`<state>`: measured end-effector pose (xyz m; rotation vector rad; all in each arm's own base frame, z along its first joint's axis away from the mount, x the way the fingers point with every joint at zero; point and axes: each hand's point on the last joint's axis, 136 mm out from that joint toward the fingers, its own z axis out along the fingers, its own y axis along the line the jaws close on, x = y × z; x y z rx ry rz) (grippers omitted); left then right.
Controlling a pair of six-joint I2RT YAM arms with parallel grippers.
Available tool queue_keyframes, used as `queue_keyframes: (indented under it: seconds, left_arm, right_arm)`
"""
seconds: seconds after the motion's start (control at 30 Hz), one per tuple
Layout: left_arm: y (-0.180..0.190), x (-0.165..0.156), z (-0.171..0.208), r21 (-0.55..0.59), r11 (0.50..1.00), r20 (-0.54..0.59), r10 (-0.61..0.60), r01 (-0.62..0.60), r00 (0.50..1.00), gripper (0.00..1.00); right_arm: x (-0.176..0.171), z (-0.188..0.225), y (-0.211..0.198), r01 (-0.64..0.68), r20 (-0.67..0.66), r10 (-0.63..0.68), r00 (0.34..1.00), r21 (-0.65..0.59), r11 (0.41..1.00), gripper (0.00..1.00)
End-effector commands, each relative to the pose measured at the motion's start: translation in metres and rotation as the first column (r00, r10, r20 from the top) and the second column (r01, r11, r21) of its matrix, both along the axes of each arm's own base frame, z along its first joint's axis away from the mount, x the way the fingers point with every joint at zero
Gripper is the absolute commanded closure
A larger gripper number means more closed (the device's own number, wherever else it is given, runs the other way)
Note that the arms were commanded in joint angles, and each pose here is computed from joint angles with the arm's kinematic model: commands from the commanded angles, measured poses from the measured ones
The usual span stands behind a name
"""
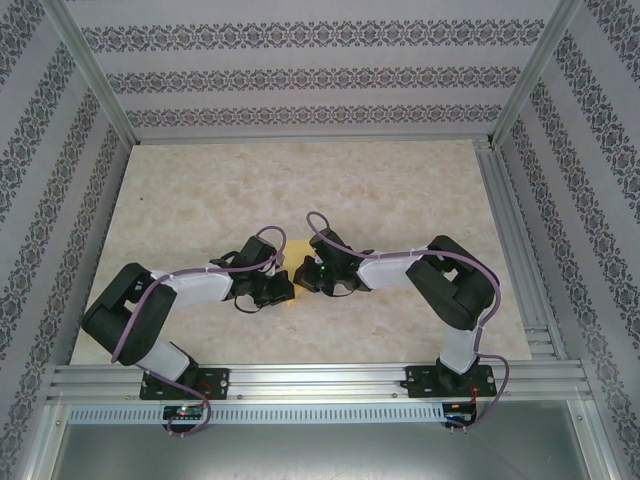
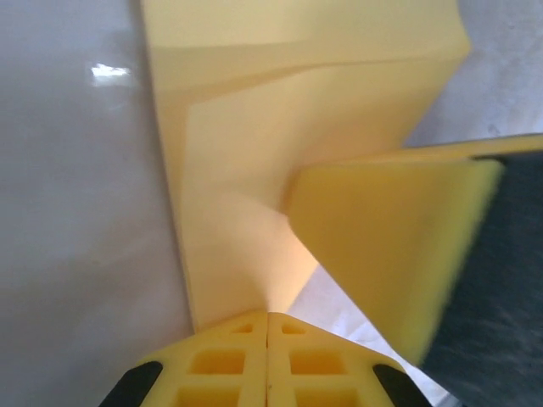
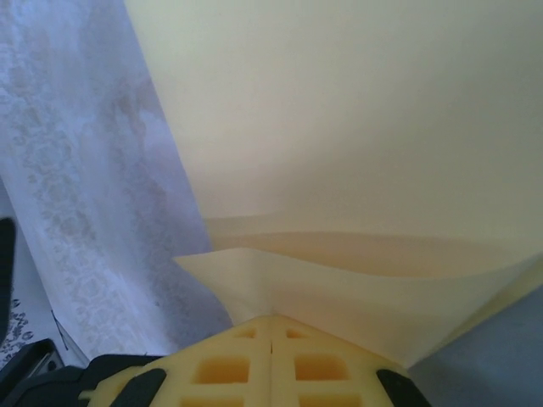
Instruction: Fold a paper plane with a square sheet of paper (pick it up from the middle)
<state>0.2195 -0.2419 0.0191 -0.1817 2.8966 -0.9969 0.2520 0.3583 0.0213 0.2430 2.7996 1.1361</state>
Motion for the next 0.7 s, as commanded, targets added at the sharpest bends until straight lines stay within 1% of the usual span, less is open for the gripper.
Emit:
queue_keyframes:
  seconds: [0.0, 0.2, 0.37, 0.5, 0.67]
  left_arm:
    - [0.0, 0.005, -0.003, 0.045, 0.999, 0.019, 0.003, -0.004, 1.0, 0.94]
    - [0.009, 0.001, -0.012, 0.094, 0.996, 0.004, 0.009, -0.009, 1.0, 0.96]
    - [0.012, -0.001, -0.016, 0.114, 0.993, -0.007, 0.01, -0.01, 1.0, 0.96]
    - [0.014, -0.003, -0.017, 0.123, 0.992, -0.011, 0.011, -0.009, 1.0, 0.96]
    - [0.019, -0.009, -0.021, 0.139, 0.99, -0.03, 0.006, -0.002, 1.0, 0.96]
  right_arm:
    - [0.009, 0.019, -0.003, 0.0, 0.069, -0.002, 0.998, 0.034, 0.999, 0.94]
    - [0.002, 0.015, -0.008, -0.048, 0.085, 0.049, 0.995, -0.013, 0.999, 0.93]
    - [-0.007, -0.002, -0.007, -0.088, 0.047, 0.09, 0.995, -0.053, 0.995, 0.93]
    - [-0.002, -0.01, -0.006, -0.096, 0.039, 0.099, 0.994, -0.068, 0.993, 0.94]
    - [0.01, -0.018, -0.015, -0.107, 0.039, 0.112, 0.993, -0.111, 0.988, 0.94]
